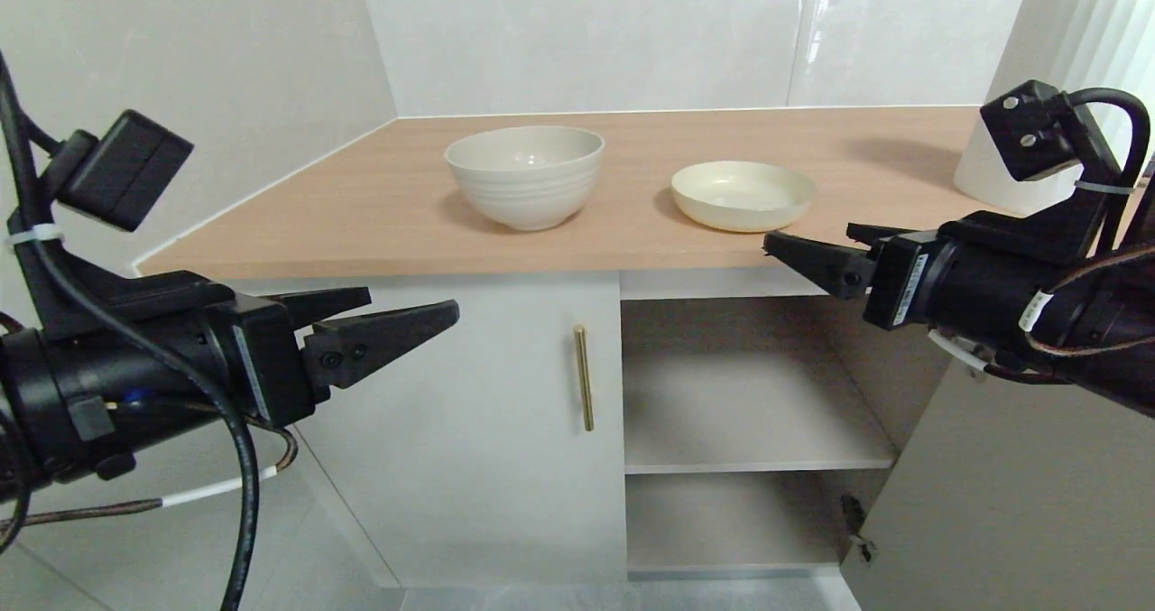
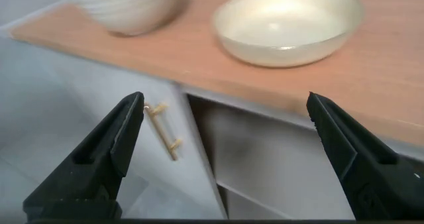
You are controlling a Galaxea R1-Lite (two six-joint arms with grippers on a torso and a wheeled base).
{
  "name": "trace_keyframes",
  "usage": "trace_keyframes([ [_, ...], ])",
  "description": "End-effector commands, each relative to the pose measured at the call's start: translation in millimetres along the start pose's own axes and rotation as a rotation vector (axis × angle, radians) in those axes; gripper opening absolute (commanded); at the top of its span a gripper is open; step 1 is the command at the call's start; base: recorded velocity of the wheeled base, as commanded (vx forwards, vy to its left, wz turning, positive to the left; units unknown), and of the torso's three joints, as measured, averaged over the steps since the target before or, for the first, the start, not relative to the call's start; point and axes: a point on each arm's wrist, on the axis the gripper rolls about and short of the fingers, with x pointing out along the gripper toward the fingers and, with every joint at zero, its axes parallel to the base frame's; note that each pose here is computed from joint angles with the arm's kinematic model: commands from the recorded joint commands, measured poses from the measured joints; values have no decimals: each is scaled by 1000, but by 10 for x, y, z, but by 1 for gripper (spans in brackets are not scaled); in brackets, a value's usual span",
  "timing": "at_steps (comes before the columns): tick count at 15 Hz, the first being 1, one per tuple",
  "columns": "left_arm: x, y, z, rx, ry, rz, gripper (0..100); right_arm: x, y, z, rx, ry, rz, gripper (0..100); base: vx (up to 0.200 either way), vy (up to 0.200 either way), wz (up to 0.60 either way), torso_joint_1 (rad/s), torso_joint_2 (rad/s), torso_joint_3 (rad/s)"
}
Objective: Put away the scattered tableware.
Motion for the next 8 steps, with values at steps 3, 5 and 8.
trace_keyframes([
  [3, 21, 4, -6, -1, 4, 0, 100, -32, 11, 39, 1, -17, 7, 100, 0, 0, 0, 79, -540, -342],
  [5, 21, 3, -6, -1, 5, -6, 100, -36, 11, 43, 0, -19, 7, 100, 0, 0, 0, 122, -481, -344],
  [8, 43, 8, -16, -2, 13, -6, 100, -32, 11, 38, -2, -16, 6, 100, 0, 0, 0, 139, -468, -328],
])
